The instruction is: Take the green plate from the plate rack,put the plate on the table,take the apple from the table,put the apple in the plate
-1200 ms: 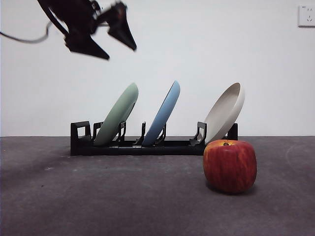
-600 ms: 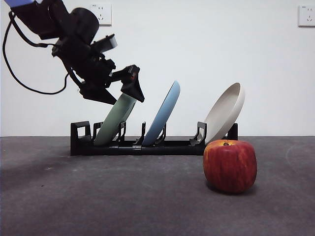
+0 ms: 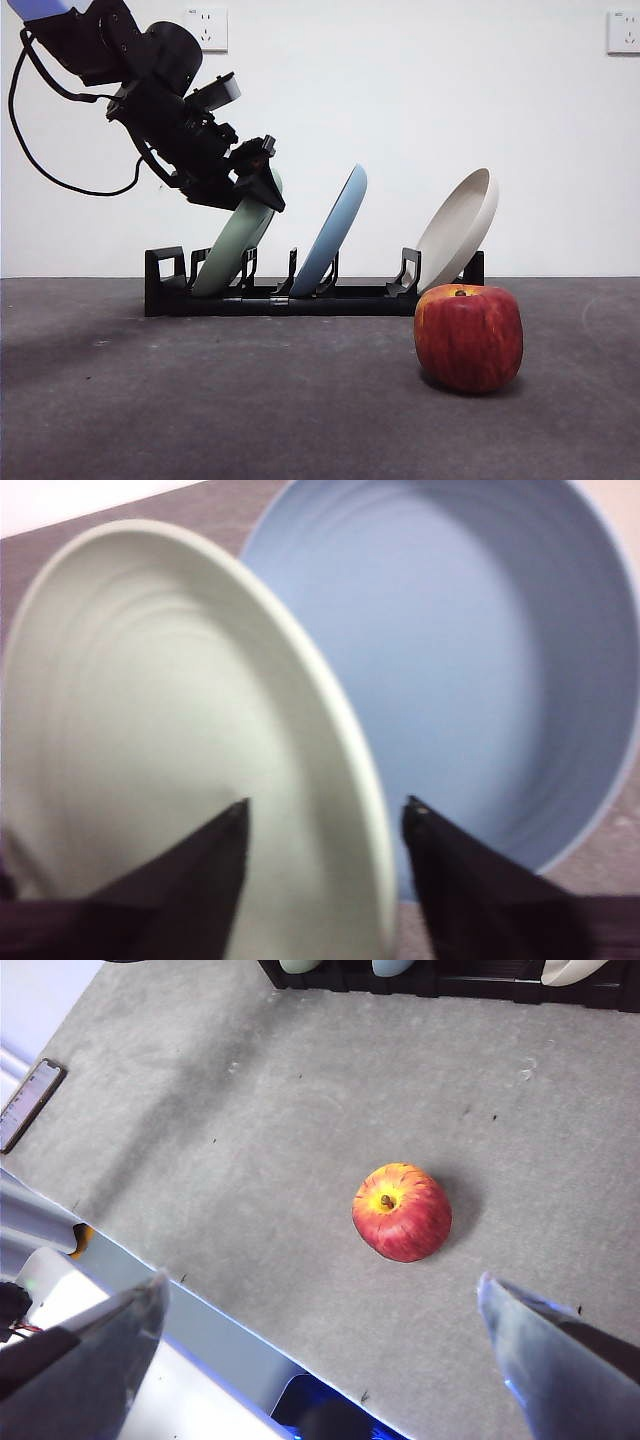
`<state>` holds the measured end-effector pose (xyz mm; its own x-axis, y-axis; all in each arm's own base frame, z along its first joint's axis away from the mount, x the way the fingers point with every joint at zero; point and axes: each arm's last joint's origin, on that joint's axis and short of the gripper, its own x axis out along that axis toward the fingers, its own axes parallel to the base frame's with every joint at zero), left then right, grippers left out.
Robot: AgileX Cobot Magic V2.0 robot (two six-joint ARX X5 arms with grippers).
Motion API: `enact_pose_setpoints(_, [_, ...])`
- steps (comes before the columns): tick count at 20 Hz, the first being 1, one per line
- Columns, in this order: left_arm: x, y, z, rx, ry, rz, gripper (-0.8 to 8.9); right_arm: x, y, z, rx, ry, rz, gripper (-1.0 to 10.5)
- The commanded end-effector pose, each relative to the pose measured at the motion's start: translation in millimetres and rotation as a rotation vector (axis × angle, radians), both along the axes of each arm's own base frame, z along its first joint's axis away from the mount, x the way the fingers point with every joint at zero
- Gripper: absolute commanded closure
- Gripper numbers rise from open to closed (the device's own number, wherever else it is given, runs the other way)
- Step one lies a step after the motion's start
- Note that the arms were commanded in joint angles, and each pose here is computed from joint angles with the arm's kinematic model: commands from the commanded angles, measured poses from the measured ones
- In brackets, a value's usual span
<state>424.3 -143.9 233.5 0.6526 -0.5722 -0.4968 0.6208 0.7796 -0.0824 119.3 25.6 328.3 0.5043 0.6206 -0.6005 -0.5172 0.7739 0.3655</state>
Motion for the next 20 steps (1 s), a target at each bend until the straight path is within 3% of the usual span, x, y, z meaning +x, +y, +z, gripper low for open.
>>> enact_pose_setpoints(1, [0.7, -2.4, -5.8, 0.003, 0.014, -0.020, 8.24, -0.3, 0.2, 1.0, 0.004, -0.003, -0.002, 3.2])
enact_pose_setpoints(10, [-5.1, 0.6, 9.3, -0.018, 0.016, -0.001, 8.22, -0.3, 0.2, 1.0, 0.004, -0.003, -0.001, 3.2])
enact_pose_setpoints(20, [-26.4, 7.2, 101.9, -0.040, -0.057, -0.001, 8.22, -0.3, 0.2, 1.0, 0.004, -0.003, -0.001, 3.2])
